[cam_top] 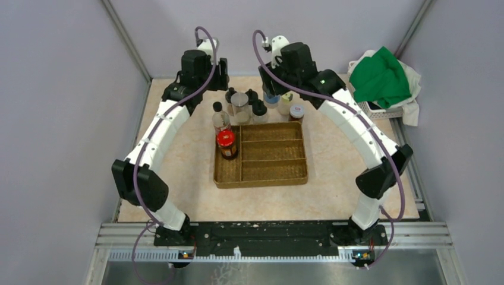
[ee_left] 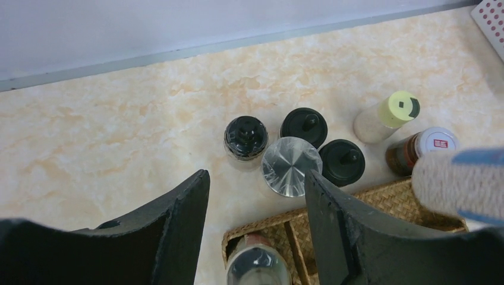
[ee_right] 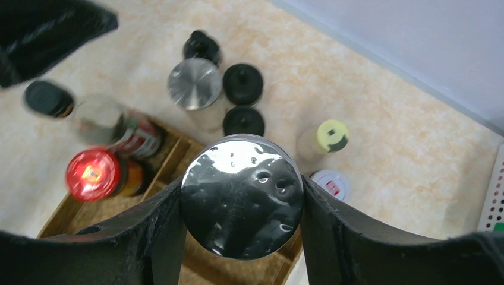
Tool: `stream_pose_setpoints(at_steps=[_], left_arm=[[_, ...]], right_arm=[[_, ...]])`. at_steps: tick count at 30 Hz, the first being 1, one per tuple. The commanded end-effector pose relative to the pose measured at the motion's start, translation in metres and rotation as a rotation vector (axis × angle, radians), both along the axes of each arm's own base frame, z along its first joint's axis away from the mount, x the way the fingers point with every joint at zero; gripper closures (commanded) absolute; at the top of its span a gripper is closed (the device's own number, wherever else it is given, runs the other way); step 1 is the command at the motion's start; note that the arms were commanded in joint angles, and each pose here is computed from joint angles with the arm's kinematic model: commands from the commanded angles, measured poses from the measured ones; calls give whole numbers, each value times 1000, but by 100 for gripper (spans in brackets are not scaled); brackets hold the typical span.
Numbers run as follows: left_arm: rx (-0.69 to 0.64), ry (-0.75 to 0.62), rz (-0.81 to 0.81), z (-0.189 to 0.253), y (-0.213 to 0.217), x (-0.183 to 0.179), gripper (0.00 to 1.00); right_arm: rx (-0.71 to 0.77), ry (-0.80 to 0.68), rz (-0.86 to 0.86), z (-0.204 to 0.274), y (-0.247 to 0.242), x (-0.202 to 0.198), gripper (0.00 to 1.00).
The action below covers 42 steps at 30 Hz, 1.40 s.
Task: Organize the condiment bottles
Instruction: Place the bottle in the storage box.
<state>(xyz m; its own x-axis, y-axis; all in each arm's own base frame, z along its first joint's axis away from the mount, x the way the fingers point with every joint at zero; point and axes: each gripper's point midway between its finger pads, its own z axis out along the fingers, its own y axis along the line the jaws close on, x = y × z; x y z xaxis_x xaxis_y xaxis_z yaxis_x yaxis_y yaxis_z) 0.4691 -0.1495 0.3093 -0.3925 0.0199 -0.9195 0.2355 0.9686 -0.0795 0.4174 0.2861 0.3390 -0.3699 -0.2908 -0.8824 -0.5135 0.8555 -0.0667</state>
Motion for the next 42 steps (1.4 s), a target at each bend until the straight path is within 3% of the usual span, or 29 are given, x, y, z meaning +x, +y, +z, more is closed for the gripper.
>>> stream_pose_setpoints(at_steps=[1,9,18,27,42], left_arm=[[-23,-67,28,41,11,-19,34],[-32,-63,33,45,15,-35,34],[-21,-66,45,49,22,-46,35],[8,-74,61,51,30,-53,35],[34,-68,70,45,35,-56,35]], right_arm=[[16,-9,66,21,6,-57,65],[41,84,201,-16,45,-137,65],[117,133,359,-43,103,-185,65],[146,136,447,-52,152,-194,66],[110,178,484,-94,183,-189,66]])
